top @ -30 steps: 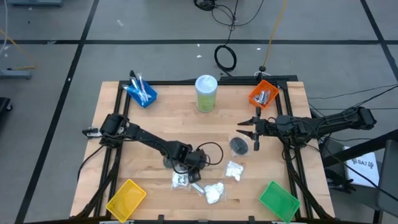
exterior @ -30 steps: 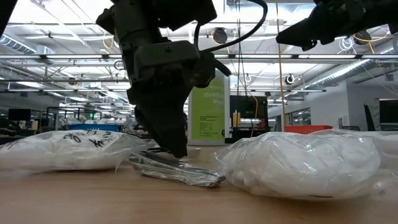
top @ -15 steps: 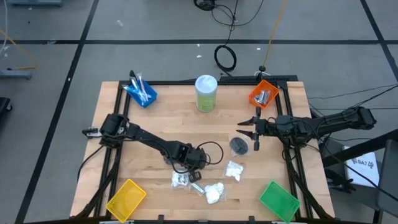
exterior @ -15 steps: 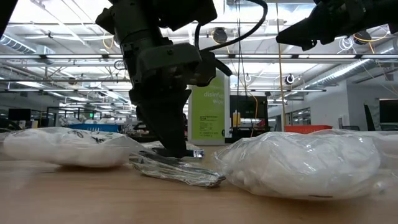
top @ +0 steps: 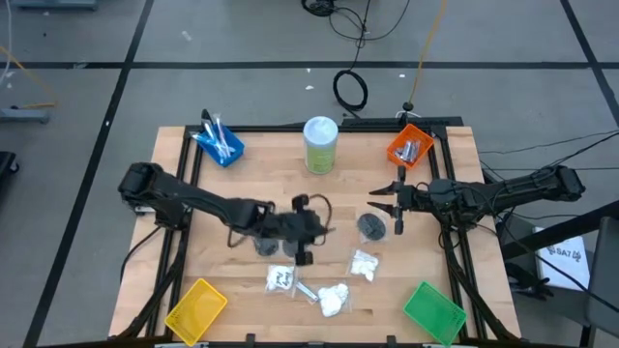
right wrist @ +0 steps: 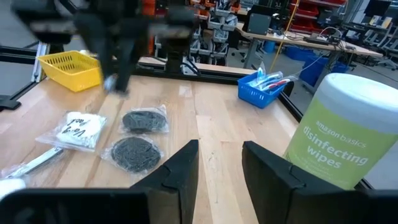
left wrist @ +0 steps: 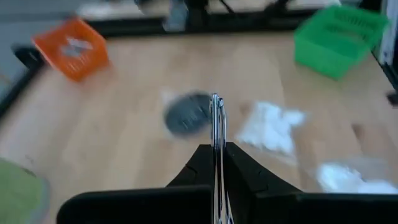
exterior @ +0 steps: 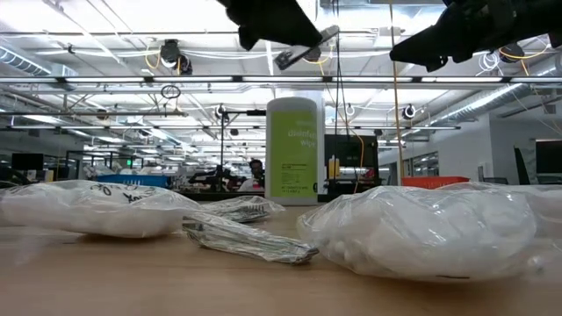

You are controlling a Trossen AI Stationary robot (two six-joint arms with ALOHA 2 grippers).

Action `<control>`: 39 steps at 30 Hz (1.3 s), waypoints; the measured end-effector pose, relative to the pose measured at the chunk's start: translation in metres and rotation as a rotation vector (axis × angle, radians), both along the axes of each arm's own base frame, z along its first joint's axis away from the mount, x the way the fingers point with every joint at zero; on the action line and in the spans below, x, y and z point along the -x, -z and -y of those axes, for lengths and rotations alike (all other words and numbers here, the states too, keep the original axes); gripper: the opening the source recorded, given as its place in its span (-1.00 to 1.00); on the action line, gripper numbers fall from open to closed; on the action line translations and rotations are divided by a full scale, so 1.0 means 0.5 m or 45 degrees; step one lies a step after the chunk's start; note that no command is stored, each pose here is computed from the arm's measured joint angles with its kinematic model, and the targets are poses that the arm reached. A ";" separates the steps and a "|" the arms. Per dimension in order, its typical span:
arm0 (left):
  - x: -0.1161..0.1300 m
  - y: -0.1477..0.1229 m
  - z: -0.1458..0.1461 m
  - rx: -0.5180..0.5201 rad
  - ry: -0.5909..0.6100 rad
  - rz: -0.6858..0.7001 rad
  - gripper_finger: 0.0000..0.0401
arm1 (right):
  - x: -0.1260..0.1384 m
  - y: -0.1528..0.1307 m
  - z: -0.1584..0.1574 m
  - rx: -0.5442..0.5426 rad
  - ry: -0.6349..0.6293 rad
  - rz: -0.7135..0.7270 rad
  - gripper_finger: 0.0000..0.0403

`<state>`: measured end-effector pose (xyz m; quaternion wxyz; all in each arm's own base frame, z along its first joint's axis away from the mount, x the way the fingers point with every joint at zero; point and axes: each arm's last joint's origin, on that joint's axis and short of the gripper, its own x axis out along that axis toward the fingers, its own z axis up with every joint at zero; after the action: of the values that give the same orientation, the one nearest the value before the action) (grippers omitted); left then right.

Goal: Pick & Place Travel size toiletries
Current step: Put the nail cutter into the orange bin

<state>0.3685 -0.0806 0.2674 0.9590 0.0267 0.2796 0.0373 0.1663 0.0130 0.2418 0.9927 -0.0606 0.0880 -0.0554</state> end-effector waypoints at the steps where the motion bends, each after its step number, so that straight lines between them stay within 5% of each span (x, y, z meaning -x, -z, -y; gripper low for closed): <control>1: 0.002 -0.006 -0.011 -0.018 0.003 0.039 -0.98 | 0.000 0.001 0.000 0.001 0.000 -0.004 -0.42; 17: 0.006 -0.034 -0.151 -0.021 0.337 0.792 -0.98 | -0.087 0.028 -0.009 0.031 0.025 0.107 -0.41; 30: 0.005 -0.025 -0.163 -0.064 0.294 0.756 -0.98 | -0.152 0.030 -0.016 0.044 -0.056 0.454 0.16; 39: 0.005 -0.020 -0.163 -0.058 0.292 0.723 -0.98 | -0.198 0.024 -0.019 0.003 -0.115 0.428 0.21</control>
<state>0.3659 0.0009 0.2772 0.9959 0.0683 -0.0054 -0.0591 0.2651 0.0223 0.2296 0.9949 -0.0556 -0.0822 -0.0200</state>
